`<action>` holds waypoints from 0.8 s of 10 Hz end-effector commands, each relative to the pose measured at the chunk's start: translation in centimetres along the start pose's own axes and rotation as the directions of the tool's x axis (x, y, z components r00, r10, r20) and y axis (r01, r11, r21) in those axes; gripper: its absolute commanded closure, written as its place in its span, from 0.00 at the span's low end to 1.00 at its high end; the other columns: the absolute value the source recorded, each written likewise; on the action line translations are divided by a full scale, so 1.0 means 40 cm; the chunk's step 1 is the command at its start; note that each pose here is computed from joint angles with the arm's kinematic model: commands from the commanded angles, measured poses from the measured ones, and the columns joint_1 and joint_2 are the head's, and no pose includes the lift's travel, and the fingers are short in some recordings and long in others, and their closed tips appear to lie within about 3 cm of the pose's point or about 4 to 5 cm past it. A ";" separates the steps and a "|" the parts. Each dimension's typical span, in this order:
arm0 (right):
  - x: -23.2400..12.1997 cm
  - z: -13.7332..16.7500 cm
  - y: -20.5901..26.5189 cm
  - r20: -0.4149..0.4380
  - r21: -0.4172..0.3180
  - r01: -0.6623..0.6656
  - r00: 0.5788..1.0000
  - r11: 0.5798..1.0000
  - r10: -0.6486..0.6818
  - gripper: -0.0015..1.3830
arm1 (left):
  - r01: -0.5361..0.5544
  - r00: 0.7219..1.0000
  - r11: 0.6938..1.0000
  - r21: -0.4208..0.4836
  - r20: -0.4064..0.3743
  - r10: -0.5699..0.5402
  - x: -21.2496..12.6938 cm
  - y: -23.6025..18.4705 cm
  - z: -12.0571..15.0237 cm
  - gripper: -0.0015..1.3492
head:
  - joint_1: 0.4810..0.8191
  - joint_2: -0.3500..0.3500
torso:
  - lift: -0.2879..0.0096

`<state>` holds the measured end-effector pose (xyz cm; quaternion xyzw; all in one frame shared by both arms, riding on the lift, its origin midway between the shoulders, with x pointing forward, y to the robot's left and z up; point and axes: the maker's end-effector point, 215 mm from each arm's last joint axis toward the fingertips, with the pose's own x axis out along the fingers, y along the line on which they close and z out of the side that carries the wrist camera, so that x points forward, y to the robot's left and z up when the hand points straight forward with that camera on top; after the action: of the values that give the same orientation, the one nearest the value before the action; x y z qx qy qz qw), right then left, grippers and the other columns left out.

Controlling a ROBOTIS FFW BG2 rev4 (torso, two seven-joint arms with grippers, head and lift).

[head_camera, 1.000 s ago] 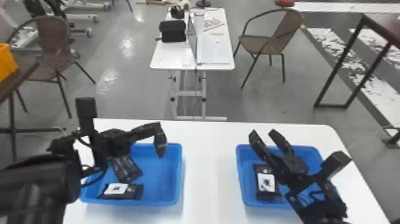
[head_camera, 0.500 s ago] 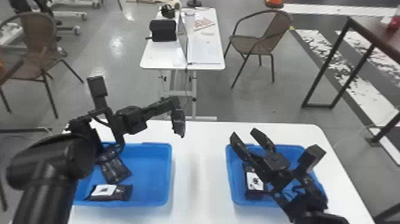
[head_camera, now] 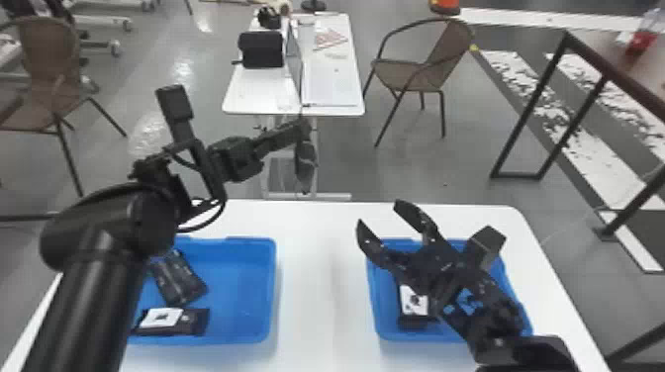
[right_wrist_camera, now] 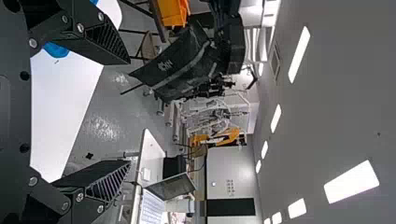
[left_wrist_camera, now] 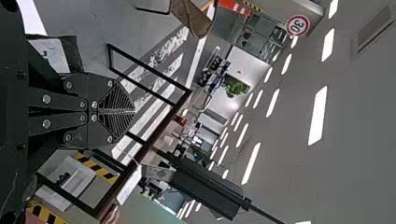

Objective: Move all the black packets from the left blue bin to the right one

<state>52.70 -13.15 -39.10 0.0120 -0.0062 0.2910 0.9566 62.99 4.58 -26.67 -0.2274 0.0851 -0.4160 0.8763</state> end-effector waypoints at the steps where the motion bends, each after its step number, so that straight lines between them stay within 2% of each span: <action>1: 0.024 -0.004 0.028 -0.021 -0.048 -0.025 0.999 0.999 0.024 0.20 | -0.005 1.000 0.999 -0.035 0.030 0.006 0.027 -0.008 0.021 0.90 | 0.61 0.38 | 0.97; 3: 0.047 -0.024 0.046 -0.034 -0.041 -0.032 0.999 0.999 0.031 0.19 | -0.001 0.998 0.996 -0.090 0.061 0.007 0.062 -0.020 0.032 0.90 | 0.57 0.40 | 0.97; 6: 0.070 -0.041 0.032 -0.042 -0.018 -0.028 0.999 0.999 0.028 0.19 | 0.007 0.998 0.978 -0.206 0.060 0.005 0.100 -0.042 -0.021 0.90 | 0.56 0.39 | 0.97; 8: 0.060 -0.058 0.009 -0.049 0.016 -0.014 0.999 1.000 0.015 0.19 | -0.005 0.999 0.977 -0.215 0.049 0.016 0.145 -0.046 -0.031 0.90 | 0.58 0.37 | 0.97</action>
<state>54.43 -11.17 -41.23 0.0081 0.0174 0.2997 0.9538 64.83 -0.61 -26.79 -0.3292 0.1088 -0.3898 0.8532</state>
